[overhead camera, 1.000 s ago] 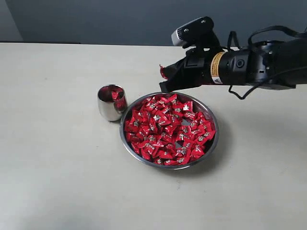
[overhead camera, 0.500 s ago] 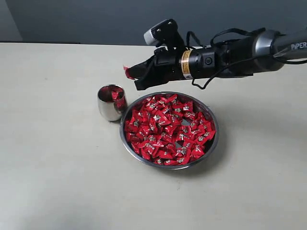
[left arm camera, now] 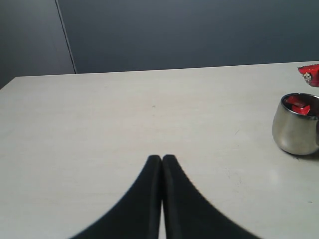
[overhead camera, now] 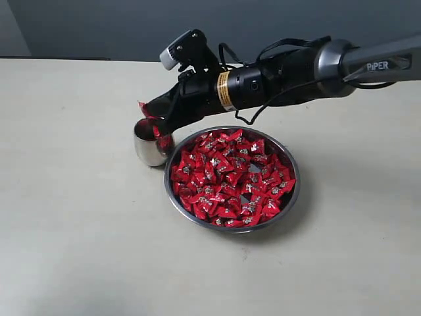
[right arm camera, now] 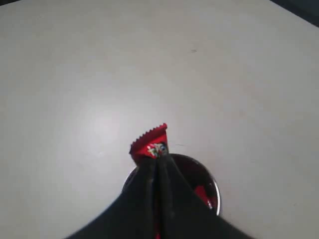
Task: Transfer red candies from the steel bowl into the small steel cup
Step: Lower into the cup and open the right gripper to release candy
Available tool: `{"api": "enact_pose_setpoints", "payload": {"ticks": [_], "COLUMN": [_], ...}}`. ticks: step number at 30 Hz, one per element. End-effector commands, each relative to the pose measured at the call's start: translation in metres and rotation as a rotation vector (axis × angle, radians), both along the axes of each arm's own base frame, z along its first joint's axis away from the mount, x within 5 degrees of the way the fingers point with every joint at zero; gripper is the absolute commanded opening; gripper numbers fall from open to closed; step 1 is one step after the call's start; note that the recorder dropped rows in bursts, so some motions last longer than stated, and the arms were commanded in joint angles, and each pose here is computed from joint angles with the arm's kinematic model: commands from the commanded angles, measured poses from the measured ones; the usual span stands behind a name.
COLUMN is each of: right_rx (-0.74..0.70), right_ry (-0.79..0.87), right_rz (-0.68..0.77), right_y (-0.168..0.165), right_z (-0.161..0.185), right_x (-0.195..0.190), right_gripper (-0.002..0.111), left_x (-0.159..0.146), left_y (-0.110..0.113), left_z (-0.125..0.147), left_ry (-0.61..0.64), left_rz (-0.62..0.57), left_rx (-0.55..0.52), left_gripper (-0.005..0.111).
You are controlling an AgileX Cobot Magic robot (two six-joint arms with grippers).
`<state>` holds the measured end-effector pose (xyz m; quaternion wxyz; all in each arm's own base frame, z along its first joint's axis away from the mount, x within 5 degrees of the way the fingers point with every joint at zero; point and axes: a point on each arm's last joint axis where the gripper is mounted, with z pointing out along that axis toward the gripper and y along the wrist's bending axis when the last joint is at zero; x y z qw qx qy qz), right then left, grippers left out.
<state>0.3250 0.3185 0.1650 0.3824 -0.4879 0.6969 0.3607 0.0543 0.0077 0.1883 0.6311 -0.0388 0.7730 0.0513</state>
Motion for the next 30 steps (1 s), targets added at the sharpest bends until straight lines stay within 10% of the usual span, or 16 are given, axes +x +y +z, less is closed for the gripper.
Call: {"api": "enact_pose_setpoints", "payload": {"ticks": [1, 14, 19, 30], "right_rx": [-0.018, -0.034, -0.034, -0.047], "right_ry": [0.027, 0.036, 0.036, 0.032], "right_rz": [-0.013, -0.018, -0.018, -0.055], "right_y": [0.0029, 0.0037, 0.0037, 0.0024], "right_z": [-0.0122, -0.0207, -0.0207, -0.0217], "right_x": [0.0048, 0.0067, 0.0067, 0.0098], "right_gripper": [-0.001, 0.000, 0.037, 0.035], "left_x": [-0.0002, -0.0002, -0.0002, -0.0002], "left_y": [-0.0001, -0.0001, -0.0001, -0.0001], "left_z": [-0.0009, -0.0009, -0.0009, -0.0009], "left_ry": [-0.003, -0.003, -0.003, -0.003], "left_rz": [0.001, 0.001, 0.001, 0.001], "left_rx": [-0.004, -0.004, -0.004, -0.004], "left_gripper": [0.000, 0.000, 0.000, 0.000]}}
